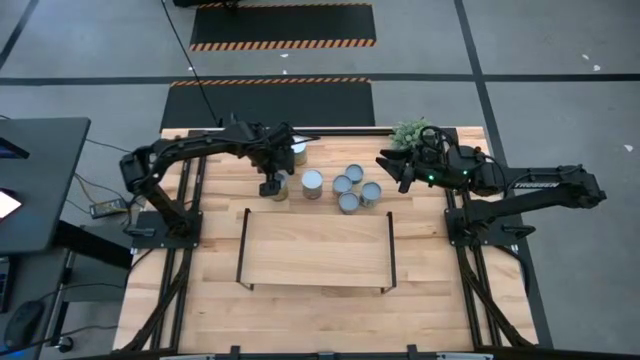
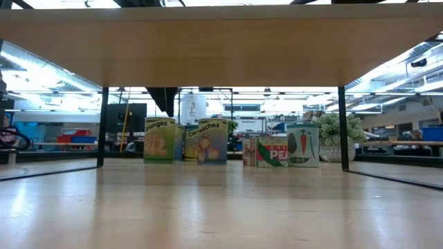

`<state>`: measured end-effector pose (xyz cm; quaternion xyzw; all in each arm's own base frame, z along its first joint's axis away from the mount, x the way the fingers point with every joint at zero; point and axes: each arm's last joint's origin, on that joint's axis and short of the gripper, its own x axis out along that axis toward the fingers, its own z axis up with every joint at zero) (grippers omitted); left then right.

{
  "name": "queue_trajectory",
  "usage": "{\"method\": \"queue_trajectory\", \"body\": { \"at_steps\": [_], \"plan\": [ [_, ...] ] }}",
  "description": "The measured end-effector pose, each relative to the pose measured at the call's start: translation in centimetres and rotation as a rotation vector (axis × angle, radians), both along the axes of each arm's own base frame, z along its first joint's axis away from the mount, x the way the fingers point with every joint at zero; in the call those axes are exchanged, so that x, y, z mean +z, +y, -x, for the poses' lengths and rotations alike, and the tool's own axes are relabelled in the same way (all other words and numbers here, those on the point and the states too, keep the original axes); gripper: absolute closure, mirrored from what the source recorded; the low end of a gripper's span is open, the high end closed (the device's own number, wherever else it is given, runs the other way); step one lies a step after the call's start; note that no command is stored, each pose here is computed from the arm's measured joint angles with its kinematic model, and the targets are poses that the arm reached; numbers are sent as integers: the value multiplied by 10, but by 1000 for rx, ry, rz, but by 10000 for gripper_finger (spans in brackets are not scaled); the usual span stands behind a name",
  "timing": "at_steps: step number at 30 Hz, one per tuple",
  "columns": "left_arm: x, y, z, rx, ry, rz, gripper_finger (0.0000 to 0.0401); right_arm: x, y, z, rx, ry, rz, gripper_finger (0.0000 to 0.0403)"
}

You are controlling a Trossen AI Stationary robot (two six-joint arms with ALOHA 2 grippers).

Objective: Pick and place cans onto a shelf
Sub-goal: Put the canned oranges on the shelf

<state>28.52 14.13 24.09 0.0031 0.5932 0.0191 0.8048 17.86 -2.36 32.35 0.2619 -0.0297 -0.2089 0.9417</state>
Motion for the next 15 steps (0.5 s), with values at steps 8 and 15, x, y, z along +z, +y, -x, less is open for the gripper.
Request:
{"method": "queue_trajectory", "body": {
  "at_steps": [8, 15],
  "plan": [
    [-1, 0, 0, -11, -1, -6, 42, 1, 0, 0, 0, -15, 1, 186],
    [-6, 0, 0, -26, 15, -6, 42, 2, 0, 0, 0, -20, 1, 186]
  ]
}}
